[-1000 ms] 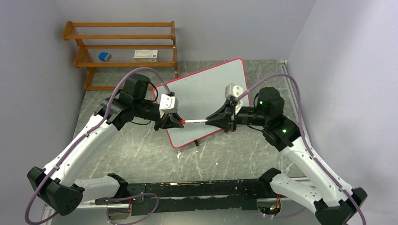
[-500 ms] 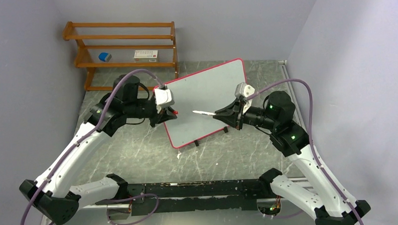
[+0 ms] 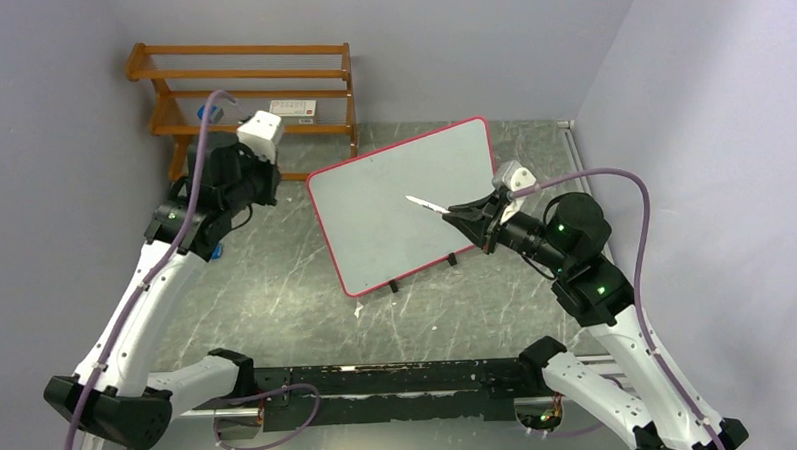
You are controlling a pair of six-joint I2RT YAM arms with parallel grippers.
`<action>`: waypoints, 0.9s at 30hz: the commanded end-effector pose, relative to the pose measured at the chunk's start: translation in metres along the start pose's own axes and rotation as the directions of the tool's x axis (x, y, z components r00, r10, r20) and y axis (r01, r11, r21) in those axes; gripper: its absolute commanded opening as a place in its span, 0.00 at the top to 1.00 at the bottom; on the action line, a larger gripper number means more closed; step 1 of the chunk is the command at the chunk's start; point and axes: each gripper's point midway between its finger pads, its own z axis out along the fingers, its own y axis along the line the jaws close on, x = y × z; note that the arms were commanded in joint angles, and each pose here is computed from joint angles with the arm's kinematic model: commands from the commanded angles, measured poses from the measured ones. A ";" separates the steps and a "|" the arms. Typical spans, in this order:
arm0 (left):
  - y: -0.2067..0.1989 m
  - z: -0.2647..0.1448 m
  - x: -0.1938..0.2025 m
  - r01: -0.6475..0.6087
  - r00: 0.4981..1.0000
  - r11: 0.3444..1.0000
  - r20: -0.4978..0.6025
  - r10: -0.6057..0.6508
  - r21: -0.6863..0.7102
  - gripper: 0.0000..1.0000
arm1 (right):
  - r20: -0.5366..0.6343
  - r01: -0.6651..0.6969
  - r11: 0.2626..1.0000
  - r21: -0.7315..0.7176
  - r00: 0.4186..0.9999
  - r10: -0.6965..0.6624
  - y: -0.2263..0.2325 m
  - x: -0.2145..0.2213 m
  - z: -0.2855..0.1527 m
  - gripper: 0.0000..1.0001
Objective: Write a sentence on the whiteboard
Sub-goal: Place the pen cap at the center of the board.
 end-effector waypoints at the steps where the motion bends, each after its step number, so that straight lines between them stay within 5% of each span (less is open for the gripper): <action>1: 0.051 0.007 0.010 0.186 0.981 0.964 -0.009 -0.191 -0.187 0.95 | 0.030 -0.009 0.998 0.058 1.000 0.007 -0.009 -0.003 -0.003 1.00; 9: 0.074 0.060 0.108 0.305 0.903 0.910 -0.219 -0.370 -0.279 0.95 | 0.044 -0.015 0.997 0.078 0.999 0.011 -0.010 -0.003 -0.007 1.00; 27: 0.073 0.112 0.239 0.263 0.753 0.900 -0.509 -0.417 -0.348 0.95 | 0.030 -0.019 0.995 0.096 0.999 0.016 -0.012 0.006 -0.009 1.00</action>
